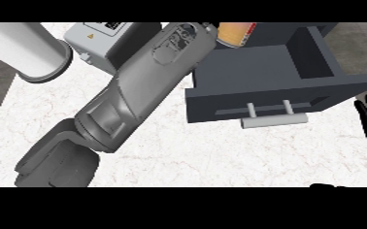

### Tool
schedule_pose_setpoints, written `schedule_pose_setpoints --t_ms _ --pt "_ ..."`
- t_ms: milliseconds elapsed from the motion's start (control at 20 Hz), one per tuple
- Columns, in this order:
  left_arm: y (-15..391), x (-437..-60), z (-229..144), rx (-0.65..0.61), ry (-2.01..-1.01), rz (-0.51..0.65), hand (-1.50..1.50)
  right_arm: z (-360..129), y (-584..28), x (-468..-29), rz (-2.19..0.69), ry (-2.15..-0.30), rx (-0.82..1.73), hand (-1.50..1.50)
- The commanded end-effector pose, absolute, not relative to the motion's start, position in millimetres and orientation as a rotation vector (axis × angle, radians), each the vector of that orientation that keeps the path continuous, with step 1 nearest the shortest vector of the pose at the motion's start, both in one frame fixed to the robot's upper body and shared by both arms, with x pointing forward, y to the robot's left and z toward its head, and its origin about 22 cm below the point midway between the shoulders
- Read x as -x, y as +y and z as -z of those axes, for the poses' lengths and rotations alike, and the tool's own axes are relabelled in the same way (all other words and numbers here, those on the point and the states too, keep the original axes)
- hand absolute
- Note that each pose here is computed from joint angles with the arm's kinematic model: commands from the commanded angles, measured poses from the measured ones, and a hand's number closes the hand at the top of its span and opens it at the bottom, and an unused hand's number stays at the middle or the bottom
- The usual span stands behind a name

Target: Pick up the can, place it into the drawer and close the drawer

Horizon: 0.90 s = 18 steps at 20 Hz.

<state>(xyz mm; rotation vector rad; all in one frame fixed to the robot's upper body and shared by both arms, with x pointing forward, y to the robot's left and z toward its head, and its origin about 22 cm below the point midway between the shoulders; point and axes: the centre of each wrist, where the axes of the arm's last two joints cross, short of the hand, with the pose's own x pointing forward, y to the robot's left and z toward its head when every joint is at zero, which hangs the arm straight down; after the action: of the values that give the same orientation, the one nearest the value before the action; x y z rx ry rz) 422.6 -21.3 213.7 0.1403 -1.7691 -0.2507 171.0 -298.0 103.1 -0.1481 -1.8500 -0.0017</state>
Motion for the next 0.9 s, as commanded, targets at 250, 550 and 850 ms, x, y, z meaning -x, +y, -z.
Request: schedule_pose_setpoints --t_ms 250,550,850 --pt "-19.3 -425.1 -195.5 -0.238 -1.768 0.278 1.5 -103.2 -293.1 -184.5 -0.015 -1.86 0.134 -1.5" --pt "-9.3 -431.1 -179.9 -0.29 -1.795 0.298 1.5 -112.0 -295.3 -179.1 -0.022 -1.881 0.146 -1.5" --pt "-5.4 -431.3 -168.8 -0.339 -1.76 0.252 -1.5 -111.8 -298.7 -179.6 -0.046 -1.883 0.138 -1.5"
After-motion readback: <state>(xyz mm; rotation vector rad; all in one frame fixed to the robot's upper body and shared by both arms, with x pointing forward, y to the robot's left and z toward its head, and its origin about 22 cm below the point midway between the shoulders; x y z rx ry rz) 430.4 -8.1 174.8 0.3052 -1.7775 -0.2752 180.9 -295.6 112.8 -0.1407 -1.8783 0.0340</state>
